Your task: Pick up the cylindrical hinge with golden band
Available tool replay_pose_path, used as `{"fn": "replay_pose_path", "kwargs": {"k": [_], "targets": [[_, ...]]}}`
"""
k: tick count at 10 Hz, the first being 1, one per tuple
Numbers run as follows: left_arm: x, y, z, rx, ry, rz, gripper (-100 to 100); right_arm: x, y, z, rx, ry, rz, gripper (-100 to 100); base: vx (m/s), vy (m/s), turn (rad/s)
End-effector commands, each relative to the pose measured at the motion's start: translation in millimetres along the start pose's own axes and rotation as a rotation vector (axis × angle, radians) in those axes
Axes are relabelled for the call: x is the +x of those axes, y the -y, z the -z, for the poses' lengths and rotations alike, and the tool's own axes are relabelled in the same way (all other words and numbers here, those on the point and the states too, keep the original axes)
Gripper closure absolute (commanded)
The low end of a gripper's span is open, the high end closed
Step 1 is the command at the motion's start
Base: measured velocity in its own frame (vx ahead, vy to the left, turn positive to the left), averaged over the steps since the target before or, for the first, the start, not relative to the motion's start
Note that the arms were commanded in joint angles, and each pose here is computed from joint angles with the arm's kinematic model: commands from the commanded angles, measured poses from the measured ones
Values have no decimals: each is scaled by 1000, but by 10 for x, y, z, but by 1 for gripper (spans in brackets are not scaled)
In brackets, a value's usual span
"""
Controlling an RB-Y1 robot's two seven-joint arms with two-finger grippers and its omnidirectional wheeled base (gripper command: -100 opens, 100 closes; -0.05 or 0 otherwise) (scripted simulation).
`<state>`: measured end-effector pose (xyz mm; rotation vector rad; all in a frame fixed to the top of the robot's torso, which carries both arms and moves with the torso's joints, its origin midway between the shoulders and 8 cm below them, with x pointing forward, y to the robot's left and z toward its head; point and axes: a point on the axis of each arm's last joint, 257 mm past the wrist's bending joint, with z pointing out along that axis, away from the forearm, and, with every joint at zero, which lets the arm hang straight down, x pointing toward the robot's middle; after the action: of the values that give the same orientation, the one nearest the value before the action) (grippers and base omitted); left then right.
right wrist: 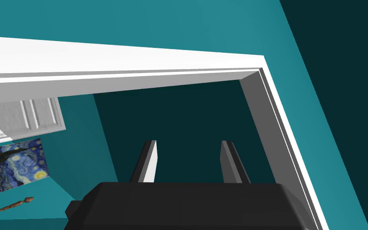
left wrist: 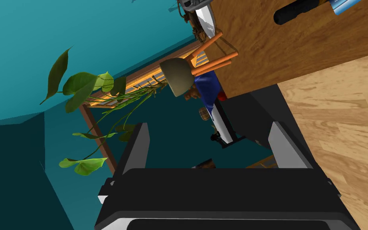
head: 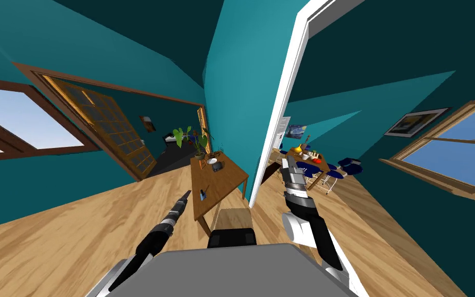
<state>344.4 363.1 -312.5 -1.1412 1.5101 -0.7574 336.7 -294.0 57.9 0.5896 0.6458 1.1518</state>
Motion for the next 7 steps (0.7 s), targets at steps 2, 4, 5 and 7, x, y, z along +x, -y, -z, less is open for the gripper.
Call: {"fn": "replay_pose_path", "kwargs": {"k": [2, 4, 5, 7], "targets": [[-86, -559, 136, -149, -3, -22, -100, 0, 0, 0, 0, 0, 0, 0, 10, -64, -336], [-145, -825, 211, -218, -2, -34, -100, 1, 0, 0, 0, 0, 0, 0, 12, -69, -321], [-215, -1088, 301, -286, 1, -46, -100, 0, 0, 0, 0, 0, 0, 0, 14, -57, -253], [-297, -1351, 408, -357, 6, -58, -100, 0, 0, 0, 0, 0, 0, 0, 18, -55, -301]]}}
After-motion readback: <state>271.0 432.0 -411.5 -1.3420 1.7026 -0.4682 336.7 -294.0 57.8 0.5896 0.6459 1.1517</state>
